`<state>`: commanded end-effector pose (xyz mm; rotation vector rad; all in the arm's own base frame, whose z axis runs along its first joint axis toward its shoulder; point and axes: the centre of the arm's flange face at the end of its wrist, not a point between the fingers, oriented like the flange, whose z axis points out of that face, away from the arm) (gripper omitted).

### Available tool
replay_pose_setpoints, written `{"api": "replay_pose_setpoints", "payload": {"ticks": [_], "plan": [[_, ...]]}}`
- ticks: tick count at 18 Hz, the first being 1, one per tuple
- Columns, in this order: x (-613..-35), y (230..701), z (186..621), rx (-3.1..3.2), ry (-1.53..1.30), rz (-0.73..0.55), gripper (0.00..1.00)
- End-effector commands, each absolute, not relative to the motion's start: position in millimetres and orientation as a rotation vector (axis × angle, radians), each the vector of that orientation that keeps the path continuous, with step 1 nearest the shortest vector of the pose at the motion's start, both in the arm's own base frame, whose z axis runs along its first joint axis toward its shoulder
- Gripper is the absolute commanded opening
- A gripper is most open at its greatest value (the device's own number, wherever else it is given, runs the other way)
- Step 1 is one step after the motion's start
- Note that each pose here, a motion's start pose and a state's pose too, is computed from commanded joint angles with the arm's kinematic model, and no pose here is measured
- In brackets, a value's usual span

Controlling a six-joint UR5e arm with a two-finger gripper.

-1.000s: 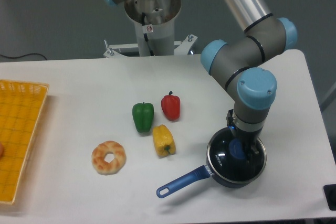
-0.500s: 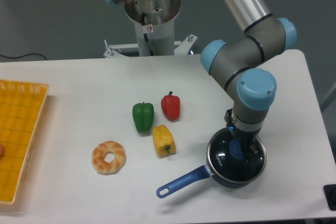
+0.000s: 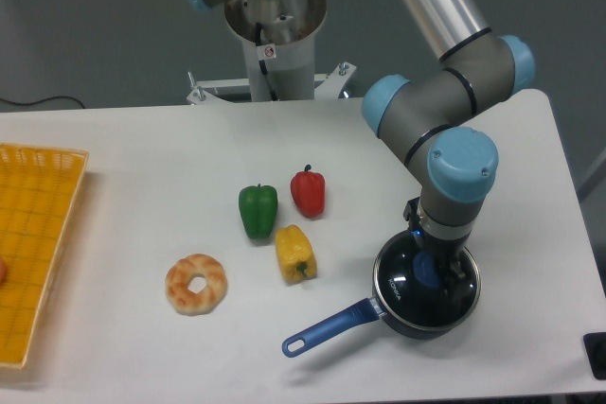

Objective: Open the lid

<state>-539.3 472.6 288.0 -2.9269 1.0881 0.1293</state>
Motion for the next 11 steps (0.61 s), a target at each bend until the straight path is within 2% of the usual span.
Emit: {"api": "replay_pose_setpoints", "payload": {"ticks": [11], "plan": [[-537.7, 472.8, 284.0, -2.924, 1.1, 0.125, 1.0]]}}
